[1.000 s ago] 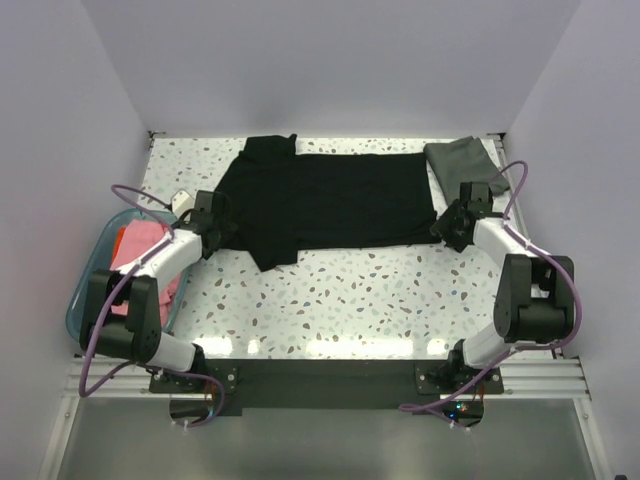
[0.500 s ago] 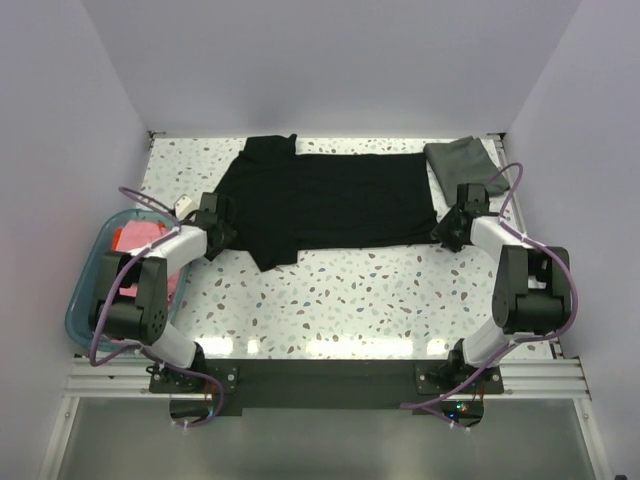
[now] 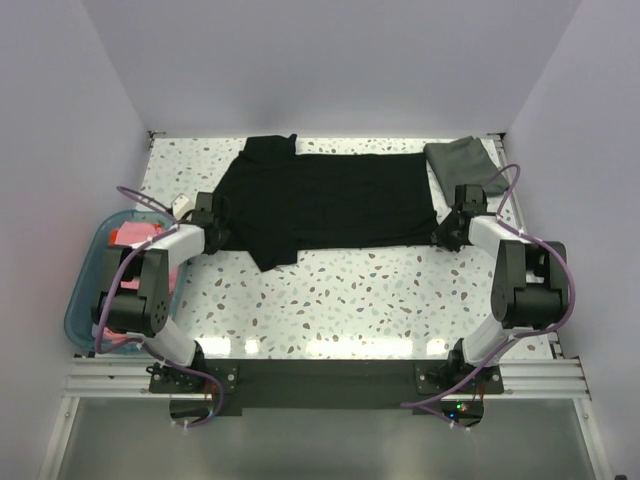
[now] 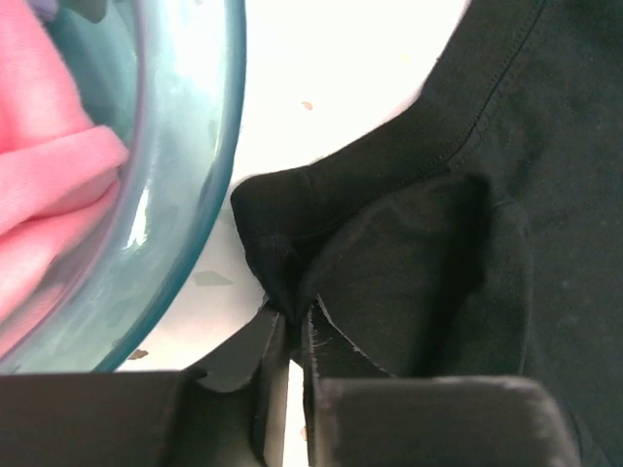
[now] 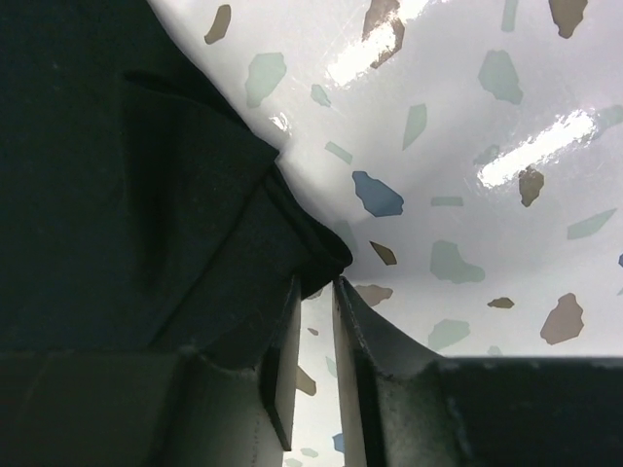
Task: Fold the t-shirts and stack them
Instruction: Fold the tshirt
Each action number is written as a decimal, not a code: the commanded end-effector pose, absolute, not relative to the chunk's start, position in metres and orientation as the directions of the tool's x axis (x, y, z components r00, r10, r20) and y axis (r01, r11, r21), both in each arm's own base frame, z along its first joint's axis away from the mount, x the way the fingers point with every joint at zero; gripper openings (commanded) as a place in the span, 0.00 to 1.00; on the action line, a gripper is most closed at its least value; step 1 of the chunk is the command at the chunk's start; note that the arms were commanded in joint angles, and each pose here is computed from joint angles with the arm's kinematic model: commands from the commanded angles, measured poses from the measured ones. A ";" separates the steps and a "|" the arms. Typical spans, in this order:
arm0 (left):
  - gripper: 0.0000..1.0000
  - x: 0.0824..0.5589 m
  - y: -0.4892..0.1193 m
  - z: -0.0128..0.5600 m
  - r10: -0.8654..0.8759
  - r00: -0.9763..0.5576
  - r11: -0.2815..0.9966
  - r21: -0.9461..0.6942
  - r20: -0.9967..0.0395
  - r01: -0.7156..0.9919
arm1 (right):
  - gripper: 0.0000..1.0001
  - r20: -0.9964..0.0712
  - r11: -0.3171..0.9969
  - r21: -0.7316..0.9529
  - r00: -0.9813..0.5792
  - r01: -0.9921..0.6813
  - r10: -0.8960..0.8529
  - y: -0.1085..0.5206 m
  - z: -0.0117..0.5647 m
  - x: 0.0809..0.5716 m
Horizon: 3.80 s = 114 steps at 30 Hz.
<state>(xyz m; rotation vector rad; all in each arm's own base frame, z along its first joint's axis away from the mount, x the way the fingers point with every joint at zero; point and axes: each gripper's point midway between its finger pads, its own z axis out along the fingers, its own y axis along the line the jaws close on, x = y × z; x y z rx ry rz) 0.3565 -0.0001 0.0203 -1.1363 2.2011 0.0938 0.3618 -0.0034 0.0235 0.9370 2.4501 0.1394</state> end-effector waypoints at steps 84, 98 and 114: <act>0.40 0.248 -0.144 0.039 -0.251 -0.757 0.966 -0.108 -0.604 -0.234 | 0.37 -0.619 0.842 0.438 -0.785 -0.314 0.029 0.386 0.048 0.231; 0.25 0.242 -0.138 0.029 -0.270 -0.759 0.959 -0.094 -0.593 -0.267 | 0.36 -0.590 0.824 0.472 -0.807 -0.313 0.031 0.399 0.039 0.222; 0.00 0.245 -0.137 0.047 -0.257 -0.744 0.964 -0.107 -0.616 -0.244 | 0.03 -0.590 0.823 0.479 -0.806 -0.304 0.046 0.401 0.045 0.223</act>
